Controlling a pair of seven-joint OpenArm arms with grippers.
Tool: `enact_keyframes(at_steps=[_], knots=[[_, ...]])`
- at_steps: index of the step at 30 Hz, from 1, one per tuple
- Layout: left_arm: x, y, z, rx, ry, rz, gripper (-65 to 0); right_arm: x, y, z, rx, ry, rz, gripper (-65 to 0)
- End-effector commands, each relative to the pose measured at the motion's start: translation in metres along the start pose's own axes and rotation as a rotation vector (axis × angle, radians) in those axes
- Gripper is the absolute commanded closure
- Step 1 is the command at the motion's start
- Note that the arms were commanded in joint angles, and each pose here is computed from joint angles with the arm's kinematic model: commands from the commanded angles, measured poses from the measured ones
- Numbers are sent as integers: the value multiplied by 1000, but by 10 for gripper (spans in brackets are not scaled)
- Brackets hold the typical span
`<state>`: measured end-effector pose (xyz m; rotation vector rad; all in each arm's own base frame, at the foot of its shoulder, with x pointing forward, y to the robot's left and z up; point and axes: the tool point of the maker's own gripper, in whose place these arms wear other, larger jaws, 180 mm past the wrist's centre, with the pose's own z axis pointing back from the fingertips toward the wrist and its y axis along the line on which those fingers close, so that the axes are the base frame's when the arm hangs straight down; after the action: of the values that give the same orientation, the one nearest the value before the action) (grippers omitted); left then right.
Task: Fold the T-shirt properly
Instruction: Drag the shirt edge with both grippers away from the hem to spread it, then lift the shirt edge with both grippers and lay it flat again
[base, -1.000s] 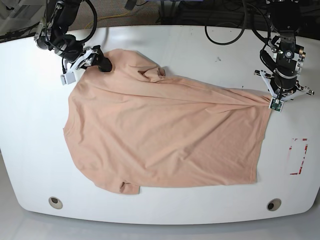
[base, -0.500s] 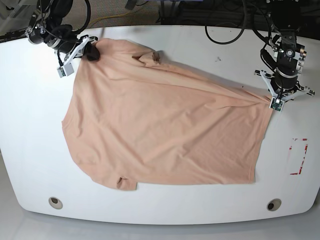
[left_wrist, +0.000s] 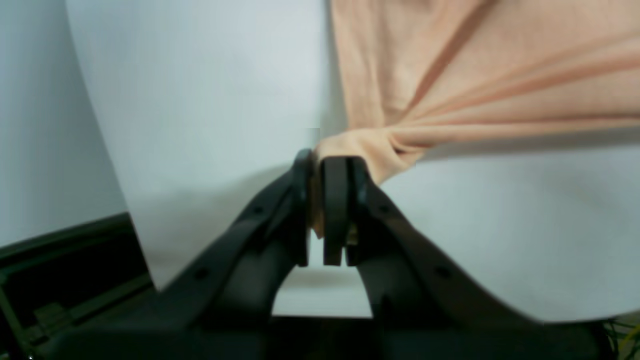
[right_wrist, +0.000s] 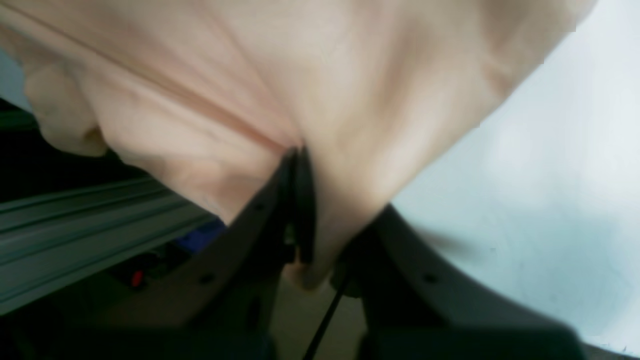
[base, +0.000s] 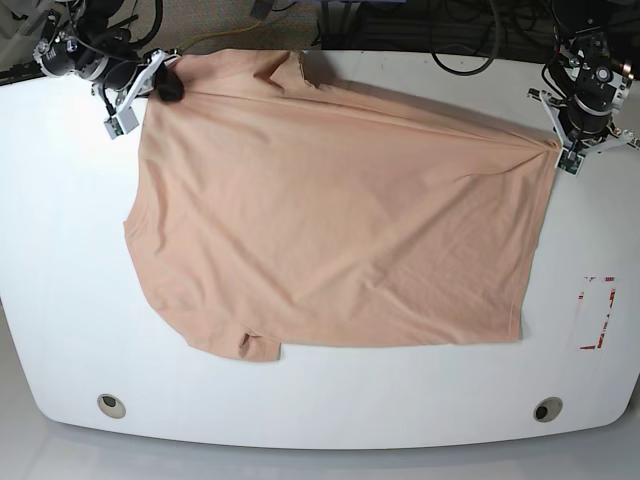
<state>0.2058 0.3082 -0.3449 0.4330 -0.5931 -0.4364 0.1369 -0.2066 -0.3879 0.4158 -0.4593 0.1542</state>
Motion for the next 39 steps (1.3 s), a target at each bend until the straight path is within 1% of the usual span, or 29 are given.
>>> enact_keyframes(at_steps=[1,5,9,14,17,20,21,24,27,31,32,34,35,37,39], knots=[[7,3,1,18,-16,-18,0,12,-3,5,-8,-36,25,0],[20,-16,-3,-19,-47,10,0,33,-4,1,-5,-83,38,0],[62,-31,-8,-48,-140,23,0,63,-13,-7,4,-148,30,0],[108,-55,-13,-111,-239,21,0,99,-39,-19,25,-201,-24,0],[139,-58,-13,-119,-304,32,0,121,-56,-24,37,-225,-56,0],[170,-60,-11,-127,-370,47,0,154,-76,-15,24,-266,-54,0],[186,-57,-8,-122,-405,53,0,166,-83,-11,17,-283,-52,0],[214,-42,-1,-89,-472,76,0,201,-96,4,-3,-336,-35,0],[248,-20,9,-28,-548,142,0,237,-109,21,-70,-369,2,0],[282,5,24,32,-631,178,0,276,-120,41,-170,-410,48,0],[291,13,29,49,-655,185,0,291,-121,49,-196,-431,63,0],[305,26,37,74,-685,195,0,318,-116,57,-244,-437,123,0],[308,31,38,83,-685,197,0,326,-114,58,-258,-434,148,0],[316,52,44,141,-676,187,0,352,-104,66,-293,-448,219,0],[326,69,54,189,-687,188,0,374,-96,77,-315,-473,265,0]])
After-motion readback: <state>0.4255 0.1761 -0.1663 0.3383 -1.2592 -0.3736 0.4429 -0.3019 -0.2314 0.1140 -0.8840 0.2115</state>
